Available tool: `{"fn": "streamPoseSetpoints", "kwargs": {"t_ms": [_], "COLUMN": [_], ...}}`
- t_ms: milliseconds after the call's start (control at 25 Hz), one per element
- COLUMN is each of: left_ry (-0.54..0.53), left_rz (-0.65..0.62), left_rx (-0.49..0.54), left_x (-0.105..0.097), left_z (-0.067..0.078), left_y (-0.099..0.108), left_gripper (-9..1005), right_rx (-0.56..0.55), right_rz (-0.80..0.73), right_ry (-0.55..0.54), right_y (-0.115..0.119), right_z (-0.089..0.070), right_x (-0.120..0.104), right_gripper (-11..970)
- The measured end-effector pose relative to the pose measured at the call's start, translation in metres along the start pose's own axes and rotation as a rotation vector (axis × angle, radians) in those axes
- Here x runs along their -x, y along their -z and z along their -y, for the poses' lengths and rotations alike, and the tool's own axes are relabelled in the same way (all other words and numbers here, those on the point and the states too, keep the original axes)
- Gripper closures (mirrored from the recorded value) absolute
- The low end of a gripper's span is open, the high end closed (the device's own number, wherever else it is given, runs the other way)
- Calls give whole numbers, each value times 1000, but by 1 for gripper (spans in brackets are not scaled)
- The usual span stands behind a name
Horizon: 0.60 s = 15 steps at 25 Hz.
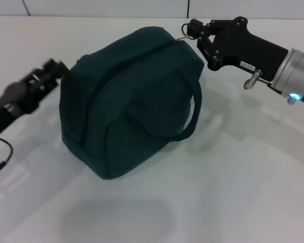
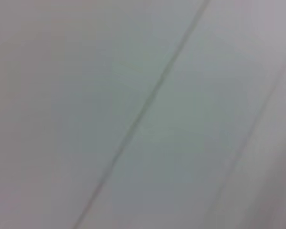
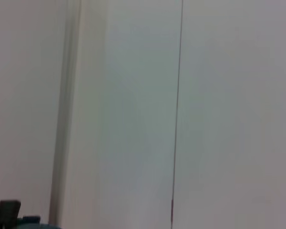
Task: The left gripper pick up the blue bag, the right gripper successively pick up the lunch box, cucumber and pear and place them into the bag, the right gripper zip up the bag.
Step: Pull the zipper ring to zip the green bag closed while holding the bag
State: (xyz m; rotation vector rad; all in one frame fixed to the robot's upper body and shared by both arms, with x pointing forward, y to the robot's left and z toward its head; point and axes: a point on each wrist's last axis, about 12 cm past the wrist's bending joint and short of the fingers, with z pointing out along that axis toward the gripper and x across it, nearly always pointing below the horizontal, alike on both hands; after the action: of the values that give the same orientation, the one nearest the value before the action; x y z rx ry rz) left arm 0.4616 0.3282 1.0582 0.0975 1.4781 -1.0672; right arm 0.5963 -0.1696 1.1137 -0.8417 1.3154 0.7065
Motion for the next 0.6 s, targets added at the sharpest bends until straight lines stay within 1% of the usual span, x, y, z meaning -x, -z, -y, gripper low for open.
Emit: {"fn": "streamPoseSetpoints", "kwargs": {"t_ms": [80,160,280,360,520,600], "left_ry": [15,20,15,15,23,3], "left_rz": [54,76,86,74,2,-30], "left_rx": [26,35,18,-5,-26,-43], "left_x": [1,3,9,16,31,41], "left_z": [-1,-1,-3,-5,-13,-17], "left_y": [4,5,-3,-12,-37,-55], "left_gripper": [553,484,380,321,224,226], "right_rx": [-2,-1,3,8,12,14], "right_rz": [0,0,4,9,11,12], "right_ry": [-2,-3,-3,-4,-3,-3], "right_y": [1,1,3,3,3,3], "right_z": [0,0,0,-1,-1,-2], "right_x": [0,-1,-1,0,0,0], "right_gripper": [952,952,953,953,953,953]}}
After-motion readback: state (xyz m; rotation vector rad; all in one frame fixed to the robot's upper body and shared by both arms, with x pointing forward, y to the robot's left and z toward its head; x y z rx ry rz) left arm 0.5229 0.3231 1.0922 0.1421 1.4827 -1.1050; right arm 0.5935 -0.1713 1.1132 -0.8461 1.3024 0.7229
